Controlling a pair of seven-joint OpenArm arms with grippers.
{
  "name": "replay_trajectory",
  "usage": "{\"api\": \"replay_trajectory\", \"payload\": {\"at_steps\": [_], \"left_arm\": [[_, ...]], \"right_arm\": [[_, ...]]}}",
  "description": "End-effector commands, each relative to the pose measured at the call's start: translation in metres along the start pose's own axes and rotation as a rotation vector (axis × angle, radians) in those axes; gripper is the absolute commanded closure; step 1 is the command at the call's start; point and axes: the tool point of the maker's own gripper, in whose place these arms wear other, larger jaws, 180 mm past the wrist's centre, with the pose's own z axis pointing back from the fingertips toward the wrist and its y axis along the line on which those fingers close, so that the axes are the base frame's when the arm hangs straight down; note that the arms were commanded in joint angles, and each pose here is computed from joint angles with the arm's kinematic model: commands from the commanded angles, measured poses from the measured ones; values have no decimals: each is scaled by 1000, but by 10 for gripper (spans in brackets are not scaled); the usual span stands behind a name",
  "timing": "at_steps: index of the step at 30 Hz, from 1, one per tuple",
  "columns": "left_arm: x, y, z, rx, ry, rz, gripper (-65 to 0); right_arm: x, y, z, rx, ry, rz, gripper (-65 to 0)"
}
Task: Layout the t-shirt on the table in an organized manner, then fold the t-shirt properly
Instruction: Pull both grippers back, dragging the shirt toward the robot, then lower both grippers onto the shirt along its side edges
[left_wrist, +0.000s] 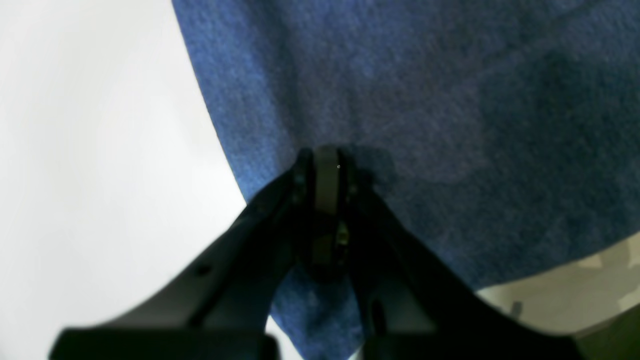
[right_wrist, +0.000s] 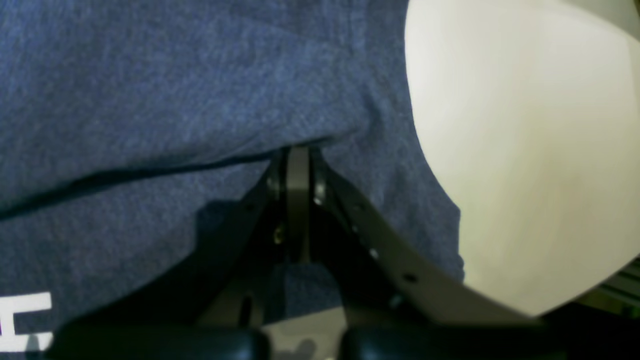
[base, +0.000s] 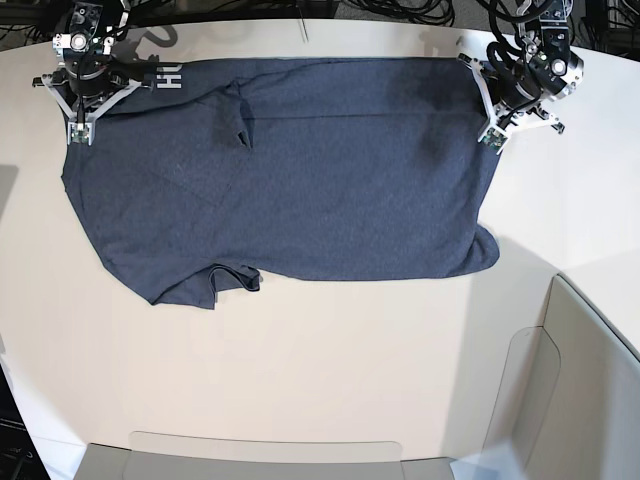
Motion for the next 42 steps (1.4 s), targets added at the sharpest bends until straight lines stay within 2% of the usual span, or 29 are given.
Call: {"api": "replay_trajectory", "payload": {"at_steps": [1, 8, 23, 28, 32, 37, 42], "left_arm": [[0, 3, 4, 10, -2, -9, 0], [-5, -1, 6, 4, 6, -12, 0], [-10, -5, 7, -3, 18, -10, 0], [4, -2, 16, 21, -25, -26, 0], [14, 1, 21, 37, -53, -36, 0], [43, 16, 26, 80, -126, -43, 0], [60, 60, 42, 203, -196, 46, 0]], "right_arm": [[-4, -7, 5, -14, 15, 22, 0], [-20, -9, 9, -14, 50, 41, 0], [-28, -10, 11, -15, 69, 47, 0], [-14, -10, 17, -20, 26, 46, 0], [11, -10, 23, -29, -45, 36, 0], [37, -10, 23, -31, -112, 14, 0], [74, -8, 23, -34, -203, -45, 0]]}}
